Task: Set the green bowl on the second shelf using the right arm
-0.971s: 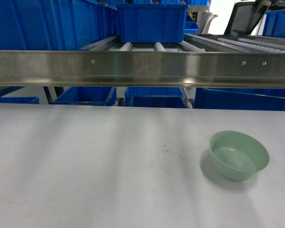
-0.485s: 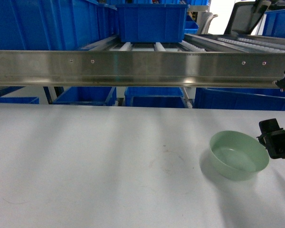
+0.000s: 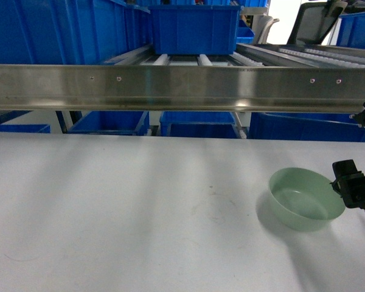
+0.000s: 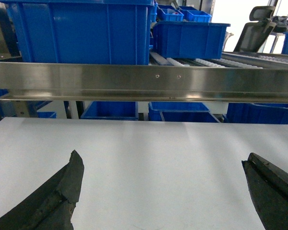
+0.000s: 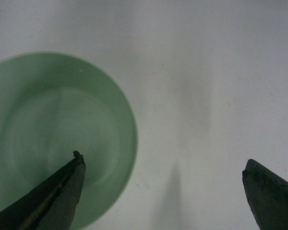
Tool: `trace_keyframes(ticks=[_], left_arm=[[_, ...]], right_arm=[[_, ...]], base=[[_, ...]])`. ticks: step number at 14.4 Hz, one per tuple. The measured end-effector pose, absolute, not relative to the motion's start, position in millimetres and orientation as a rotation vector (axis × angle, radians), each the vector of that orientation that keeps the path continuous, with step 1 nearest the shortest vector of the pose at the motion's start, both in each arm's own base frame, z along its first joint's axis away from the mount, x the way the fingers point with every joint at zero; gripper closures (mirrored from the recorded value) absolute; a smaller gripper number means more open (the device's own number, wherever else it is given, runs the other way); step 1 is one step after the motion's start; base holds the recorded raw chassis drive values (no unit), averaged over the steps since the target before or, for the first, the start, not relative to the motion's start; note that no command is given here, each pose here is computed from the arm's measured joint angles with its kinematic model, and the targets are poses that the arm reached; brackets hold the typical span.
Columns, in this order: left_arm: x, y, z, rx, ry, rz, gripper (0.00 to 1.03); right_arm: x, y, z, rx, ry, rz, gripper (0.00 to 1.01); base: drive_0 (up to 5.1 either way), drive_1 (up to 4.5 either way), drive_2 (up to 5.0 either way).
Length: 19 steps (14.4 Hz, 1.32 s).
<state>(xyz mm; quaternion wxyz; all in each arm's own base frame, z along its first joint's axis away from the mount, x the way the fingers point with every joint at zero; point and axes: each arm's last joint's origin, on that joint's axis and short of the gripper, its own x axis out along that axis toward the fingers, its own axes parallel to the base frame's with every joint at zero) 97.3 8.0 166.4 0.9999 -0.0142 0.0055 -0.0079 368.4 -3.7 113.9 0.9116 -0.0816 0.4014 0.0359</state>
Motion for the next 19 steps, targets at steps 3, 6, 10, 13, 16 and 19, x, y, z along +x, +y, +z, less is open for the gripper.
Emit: trace_keyframes(ticks=[3,6,10,13,16,19], left_arm=[[97,8,166,-0.028,0.011,-0.016,0.05],[97,8,166,-0.028,0.011,-0.016,0.05],[97,8,166,-0.028,0.011,-0.016,0.05],[97,8,166,-0.028,0.011,-0.016,0.05],[97,8,166,-0.028,0.011,-0.016,0.05],[97,8,166,-0.028,0.011,-0.016,0.05]], right_arm=[[374,4,114,-0.148,0.828,0.090,0.03],[380,0,103,-0.128,0.857,0.083,0.03],[388,-10,98,-0.074,0.865,0.059,0.03],[392,0,95,-0.062,0.871,0.078,0.03],[392,14,83,-0.046,0.896,0.097,0.03],[392,16,75,-0.039,0.900,0.095,0.03]], base=[[0.0,0.00,0.0],[0.0,0.00,0.0],[0.0,0.00,0.0],[0.0,0.00,0.0],[0.0,0.00,0.0],[0.0,0.00,0.0]])
